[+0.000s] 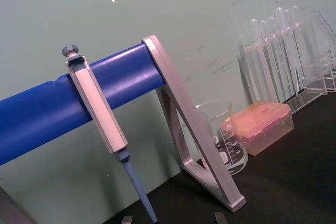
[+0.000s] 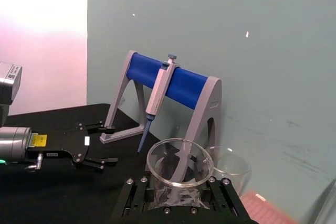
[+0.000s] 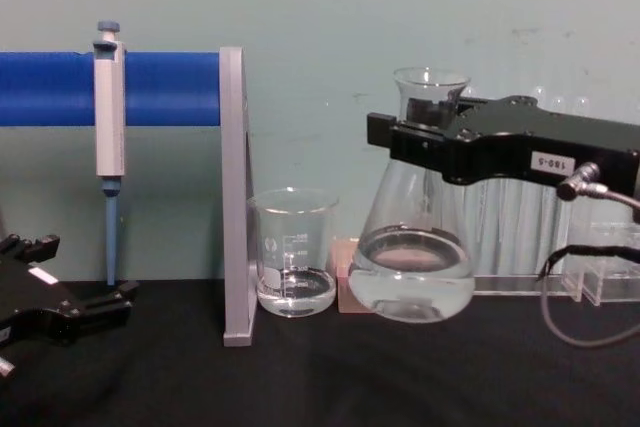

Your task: Grasp the erlenmeyer flask with one hand, shake it three times, then place it back.

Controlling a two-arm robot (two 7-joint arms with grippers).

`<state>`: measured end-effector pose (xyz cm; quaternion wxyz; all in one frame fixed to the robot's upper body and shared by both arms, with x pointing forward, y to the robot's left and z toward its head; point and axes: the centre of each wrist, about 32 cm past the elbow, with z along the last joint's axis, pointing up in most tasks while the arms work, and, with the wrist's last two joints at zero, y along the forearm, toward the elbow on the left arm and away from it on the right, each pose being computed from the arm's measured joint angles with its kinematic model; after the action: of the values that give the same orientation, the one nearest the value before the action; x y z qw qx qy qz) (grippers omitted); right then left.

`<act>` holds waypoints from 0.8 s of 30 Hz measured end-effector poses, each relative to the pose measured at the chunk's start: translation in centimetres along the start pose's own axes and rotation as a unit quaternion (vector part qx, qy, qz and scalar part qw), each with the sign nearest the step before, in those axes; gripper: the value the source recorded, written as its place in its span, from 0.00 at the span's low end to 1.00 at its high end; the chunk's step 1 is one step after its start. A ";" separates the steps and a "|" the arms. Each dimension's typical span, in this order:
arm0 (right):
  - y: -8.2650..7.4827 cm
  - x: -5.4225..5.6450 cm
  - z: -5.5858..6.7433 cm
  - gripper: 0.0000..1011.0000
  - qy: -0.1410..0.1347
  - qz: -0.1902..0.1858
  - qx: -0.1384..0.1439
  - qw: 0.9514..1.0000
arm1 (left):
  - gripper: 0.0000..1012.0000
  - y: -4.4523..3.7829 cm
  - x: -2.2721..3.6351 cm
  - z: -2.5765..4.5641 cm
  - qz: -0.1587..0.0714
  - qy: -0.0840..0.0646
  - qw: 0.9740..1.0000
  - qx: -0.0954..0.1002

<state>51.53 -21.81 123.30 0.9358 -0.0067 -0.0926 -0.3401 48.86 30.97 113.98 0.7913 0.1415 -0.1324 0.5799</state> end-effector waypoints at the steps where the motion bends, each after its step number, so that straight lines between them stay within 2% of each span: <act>1: 0.0 0.0 0.0 0.45 0.000 0.000 0.000 1.000 | 0.99 0.00 0.00 0.00 0.000 0.000 1.000 0.000; 13: 0.5 -0.7 -0.2 0.45 0.008 0.022 -0.001 1.000 | 0.99 0.00 0.00 0.00 0.000 0.000 1.000 0.000; 24: 1.2 -1.7 -0.3 0.45 0.015 0.074 0.002 0.997 | 0.99 0.00 0.00 0.00 0.000 0.000 1.000 0.000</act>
<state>51.00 -19.83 122.80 0.9596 -0.0066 -0.0783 -0.2703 48.86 30.97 113.97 0.7913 0.1415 -0.1325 0.5799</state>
